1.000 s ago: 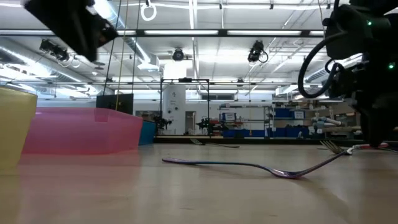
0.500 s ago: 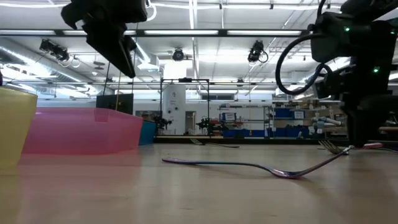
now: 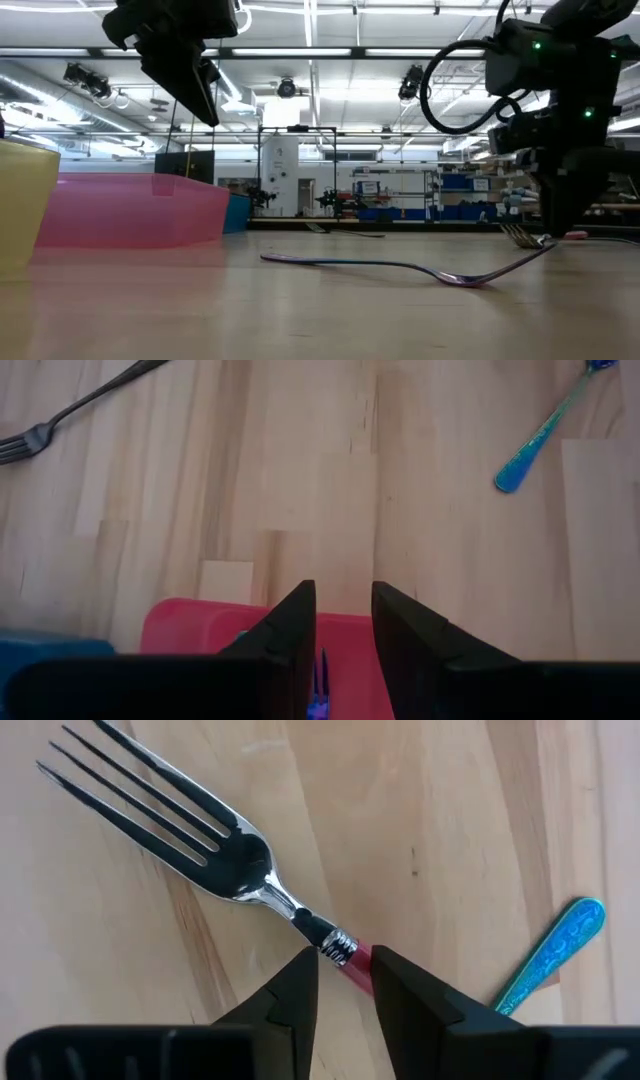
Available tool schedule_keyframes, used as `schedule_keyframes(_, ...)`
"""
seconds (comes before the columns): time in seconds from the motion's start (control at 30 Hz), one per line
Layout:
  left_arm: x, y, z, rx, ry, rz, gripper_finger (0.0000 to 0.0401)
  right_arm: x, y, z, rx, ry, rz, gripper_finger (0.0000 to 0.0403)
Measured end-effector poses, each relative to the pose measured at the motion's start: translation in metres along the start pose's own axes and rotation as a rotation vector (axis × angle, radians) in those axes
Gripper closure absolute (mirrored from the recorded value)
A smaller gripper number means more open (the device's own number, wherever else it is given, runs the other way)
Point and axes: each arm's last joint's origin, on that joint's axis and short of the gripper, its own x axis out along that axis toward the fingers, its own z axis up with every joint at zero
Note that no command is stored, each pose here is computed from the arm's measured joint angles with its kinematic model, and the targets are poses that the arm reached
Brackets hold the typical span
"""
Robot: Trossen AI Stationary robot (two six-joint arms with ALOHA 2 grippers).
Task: Sort silverware by color (type)
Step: Put the pink fork into the blue bin
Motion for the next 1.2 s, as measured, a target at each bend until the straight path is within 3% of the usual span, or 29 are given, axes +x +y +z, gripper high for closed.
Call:
schedule_keyframes(0.5, 0.0, 0.0, 0.002, 0.118, -0.016, 0.0, 0.0301, 0.003, -0.01, 0.008, -0.046, -0.031, 0.016, 0.0276)
schedule_keyframes(0.7, 0.0, 0.0, 0.002, 0.122, -0.019, 0.0, 0.0301, 0.003, -0.011, 0.011, 0.21, -0.037, 0.058, 0.0277)
schedule_keyframes(0.83, 0.0, 0.0, 0.002, 0.124, -0.02, 0.0, 0.0301, 0.001, -0.008, 0.013, 0.175, -0.029, 0.116, 0.0276)
schedule_keyframes(0.97, 0.0, 0.0, 0.002, 0.12, -0.023, 0.0, 0.0301, -0.007, -0.006, 0.021, 0.256, -0.043, 0.157, 0.0277)
schedule_keyframes(1.2, 0.0, 0.0, 0.002, 0.121, -0.023, 0.0, 0.0301, -0.022, -0.005, 0.037, 0.136, -0.109, 0.185, 0.0277)
